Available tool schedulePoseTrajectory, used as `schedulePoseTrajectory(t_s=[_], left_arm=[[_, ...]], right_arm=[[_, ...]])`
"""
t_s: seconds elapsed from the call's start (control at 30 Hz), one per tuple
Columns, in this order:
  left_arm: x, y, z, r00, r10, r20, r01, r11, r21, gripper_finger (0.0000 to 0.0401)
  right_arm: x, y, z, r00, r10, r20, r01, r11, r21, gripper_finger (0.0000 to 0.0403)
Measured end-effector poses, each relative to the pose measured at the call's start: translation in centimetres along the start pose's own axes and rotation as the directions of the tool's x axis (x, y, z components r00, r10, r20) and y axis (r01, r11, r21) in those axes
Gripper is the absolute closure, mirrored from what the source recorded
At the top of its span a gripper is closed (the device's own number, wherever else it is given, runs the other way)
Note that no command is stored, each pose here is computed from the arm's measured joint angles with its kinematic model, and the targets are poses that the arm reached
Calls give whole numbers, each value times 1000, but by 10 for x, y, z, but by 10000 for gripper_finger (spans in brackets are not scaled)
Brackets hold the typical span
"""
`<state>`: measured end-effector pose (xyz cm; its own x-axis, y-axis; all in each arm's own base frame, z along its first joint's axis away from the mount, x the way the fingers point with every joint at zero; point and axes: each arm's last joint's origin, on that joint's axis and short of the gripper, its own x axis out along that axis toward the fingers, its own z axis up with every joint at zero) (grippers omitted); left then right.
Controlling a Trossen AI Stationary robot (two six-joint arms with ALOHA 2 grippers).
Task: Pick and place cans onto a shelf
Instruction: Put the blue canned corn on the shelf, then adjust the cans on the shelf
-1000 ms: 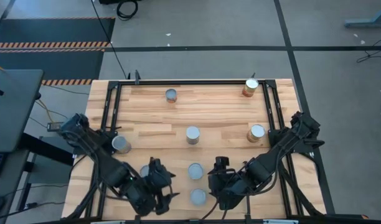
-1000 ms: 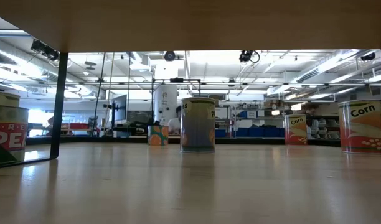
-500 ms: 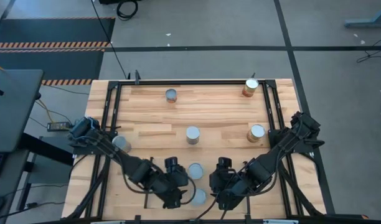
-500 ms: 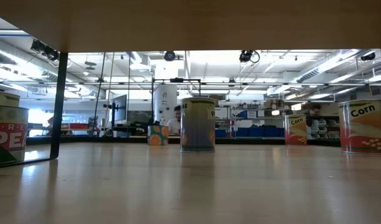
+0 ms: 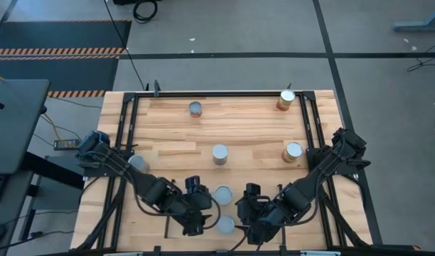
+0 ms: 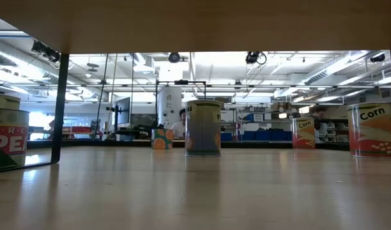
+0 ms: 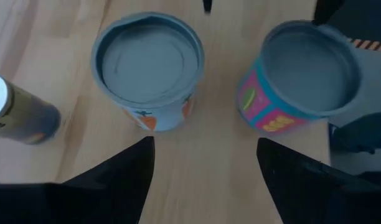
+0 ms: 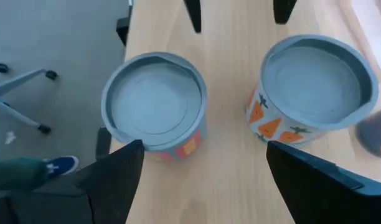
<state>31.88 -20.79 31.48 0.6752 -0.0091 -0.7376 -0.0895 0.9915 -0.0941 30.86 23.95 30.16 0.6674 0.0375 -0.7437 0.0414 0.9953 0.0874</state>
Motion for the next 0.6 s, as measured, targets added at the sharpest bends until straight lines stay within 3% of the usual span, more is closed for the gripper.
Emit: schedulePoseTrajectory(t_s=[0.43, 0.6], left_arm=[[-18, -7, -5, 1000, -27, 10, 28, 997, -74, 115], [-19, -7, -5, 1000, -29, 9, 29, 995, -93, 115]], right_arm=[[9, -6, 4, 997, -49, 67, 46, 998, 50, 50], [6, -7, 3, 1000, 5, 20, -6, 1000, 27, 50]])
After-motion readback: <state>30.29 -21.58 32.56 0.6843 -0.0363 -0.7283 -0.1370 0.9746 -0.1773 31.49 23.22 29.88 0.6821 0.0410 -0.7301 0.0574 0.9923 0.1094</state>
